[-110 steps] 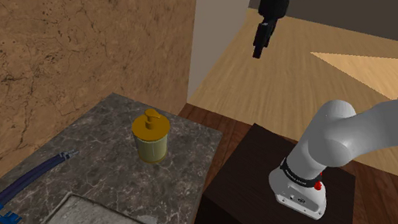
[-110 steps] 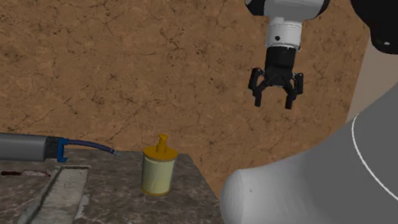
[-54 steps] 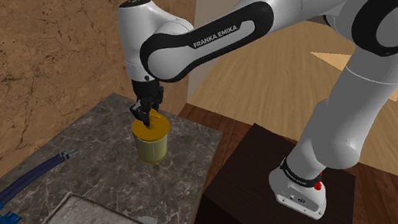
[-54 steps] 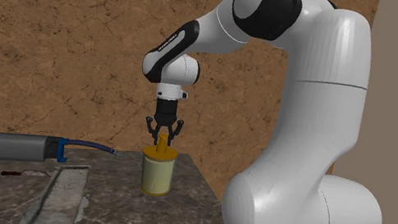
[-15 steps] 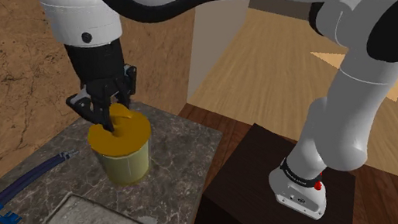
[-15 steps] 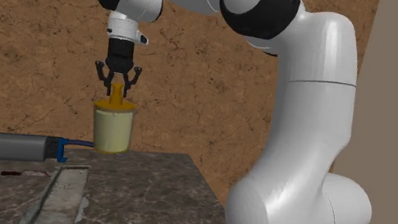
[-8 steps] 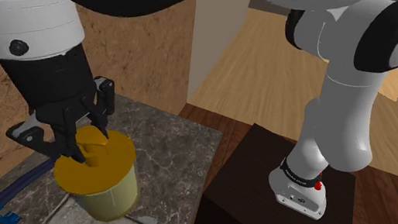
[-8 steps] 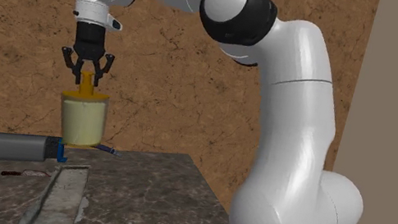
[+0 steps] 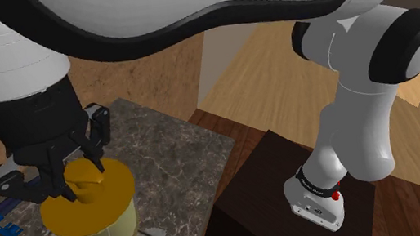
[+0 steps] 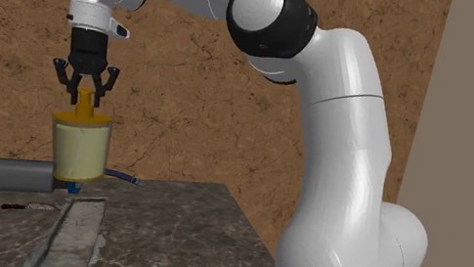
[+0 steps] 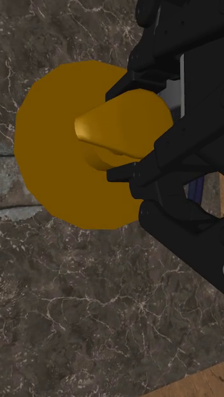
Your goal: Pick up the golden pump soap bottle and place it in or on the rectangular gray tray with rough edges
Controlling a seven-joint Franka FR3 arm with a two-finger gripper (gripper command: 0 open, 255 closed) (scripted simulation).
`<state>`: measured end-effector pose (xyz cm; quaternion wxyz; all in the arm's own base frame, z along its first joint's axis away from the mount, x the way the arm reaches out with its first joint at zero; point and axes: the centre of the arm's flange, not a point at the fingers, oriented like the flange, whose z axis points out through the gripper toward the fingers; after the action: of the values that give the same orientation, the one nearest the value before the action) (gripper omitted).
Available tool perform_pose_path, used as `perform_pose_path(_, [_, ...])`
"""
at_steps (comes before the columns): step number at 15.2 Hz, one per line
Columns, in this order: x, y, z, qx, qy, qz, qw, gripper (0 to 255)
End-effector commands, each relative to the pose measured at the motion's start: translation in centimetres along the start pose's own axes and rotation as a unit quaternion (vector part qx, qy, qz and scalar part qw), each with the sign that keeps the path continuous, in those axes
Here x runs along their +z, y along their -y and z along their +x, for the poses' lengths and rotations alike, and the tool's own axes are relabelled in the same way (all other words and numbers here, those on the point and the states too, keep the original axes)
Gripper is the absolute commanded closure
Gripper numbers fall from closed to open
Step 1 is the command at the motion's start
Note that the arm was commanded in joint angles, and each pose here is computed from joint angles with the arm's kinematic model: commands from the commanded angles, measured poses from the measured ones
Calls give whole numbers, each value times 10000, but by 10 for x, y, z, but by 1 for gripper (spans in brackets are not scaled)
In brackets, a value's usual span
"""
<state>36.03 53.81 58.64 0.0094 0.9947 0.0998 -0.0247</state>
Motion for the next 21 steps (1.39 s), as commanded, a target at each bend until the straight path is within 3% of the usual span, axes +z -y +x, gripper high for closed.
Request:
perform_pose_path(1, [11, 0, 0, 1, -5, 5, 10000, 255])
perform_pose_path(21, [116, 2, 6, 1, -5, 5, 10000, 255])
